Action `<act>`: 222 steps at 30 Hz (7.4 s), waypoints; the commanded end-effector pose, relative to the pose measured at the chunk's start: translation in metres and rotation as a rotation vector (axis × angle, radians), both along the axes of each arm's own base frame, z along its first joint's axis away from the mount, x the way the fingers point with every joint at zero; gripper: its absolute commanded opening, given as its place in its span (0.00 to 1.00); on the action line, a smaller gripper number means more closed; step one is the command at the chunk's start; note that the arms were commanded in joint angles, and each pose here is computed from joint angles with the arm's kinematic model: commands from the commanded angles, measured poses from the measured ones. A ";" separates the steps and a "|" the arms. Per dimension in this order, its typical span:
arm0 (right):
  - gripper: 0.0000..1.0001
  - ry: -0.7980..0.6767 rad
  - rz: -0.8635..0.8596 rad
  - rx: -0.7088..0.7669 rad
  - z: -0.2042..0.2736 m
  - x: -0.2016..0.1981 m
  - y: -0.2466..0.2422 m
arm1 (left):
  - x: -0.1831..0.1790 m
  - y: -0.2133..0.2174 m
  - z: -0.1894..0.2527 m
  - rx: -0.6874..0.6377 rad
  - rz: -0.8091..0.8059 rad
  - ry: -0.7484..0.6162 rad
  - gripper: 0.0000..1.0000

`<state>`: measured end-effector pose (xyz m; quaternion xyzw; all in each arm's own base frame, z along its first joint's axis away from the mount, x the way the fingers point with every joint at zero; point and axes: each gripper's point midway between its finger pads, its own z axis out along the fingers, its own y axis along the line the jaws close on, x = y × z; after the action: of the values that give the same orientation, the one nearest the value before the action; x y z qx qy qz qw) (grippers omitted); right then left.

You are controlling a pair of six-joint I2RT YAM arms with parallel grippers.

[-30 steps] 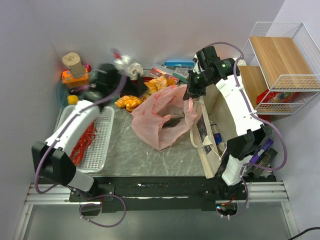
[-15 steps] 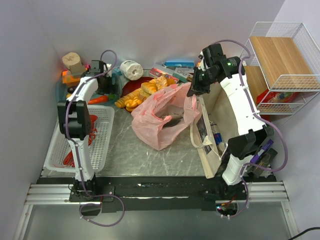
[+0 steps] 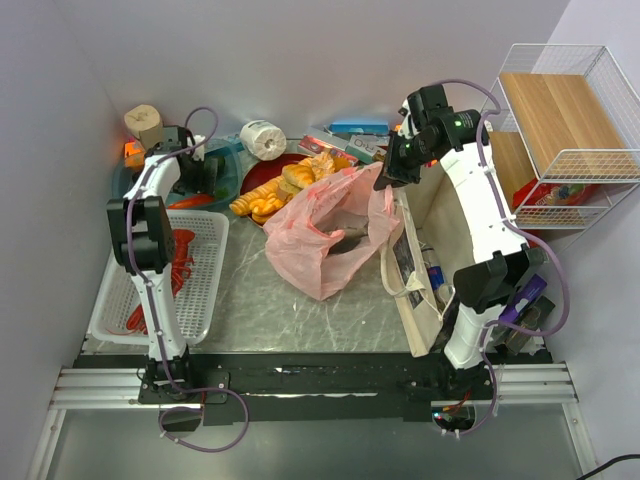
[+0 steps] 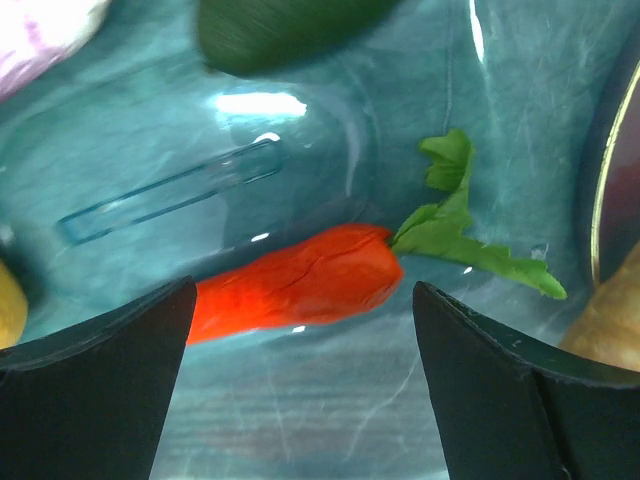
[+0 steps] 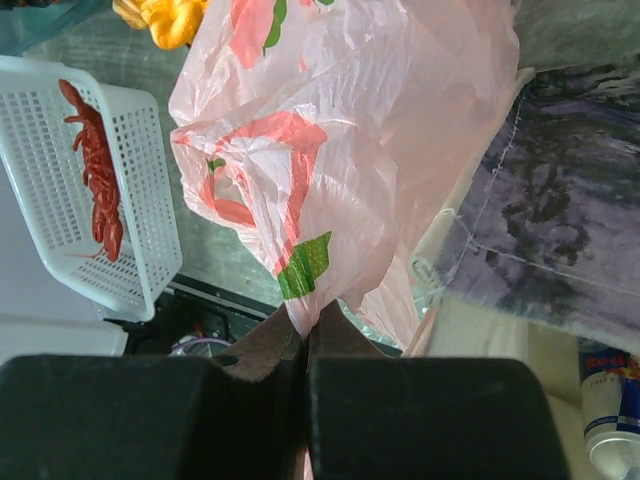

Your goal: Place the mixed food into the grocery bags and tie them

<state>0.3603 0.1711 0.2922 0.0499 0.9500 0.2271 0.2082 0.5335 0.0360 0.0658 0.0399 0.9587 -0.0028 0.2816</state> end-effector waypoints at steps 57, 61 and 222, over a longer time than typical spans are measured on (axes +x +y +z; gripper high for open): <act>0.00 0.080 0.049 0.194 0.023 -0.040 0.014 | -0.205 -0.434 0.210 -0.795 -0.943 -0.447 0.24; 0.00 0.099 0.048 0.187 0.017 -0.045 0.012 | -0.179 -0.440 0.194 -0.735 -0.898 -0.475 0.25; 0.00 0.108 -0.021 0.262 0.029 0.006 0.028 | -0.001 0.161 0.054 0.060 0.865 -0.233 0.96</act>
<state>0.3693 0.1996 0.3189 0.0805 0.9202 0.3453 0.1658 0.5217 0.1824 0.1136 -0.3220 0.8721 0.1466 0.3381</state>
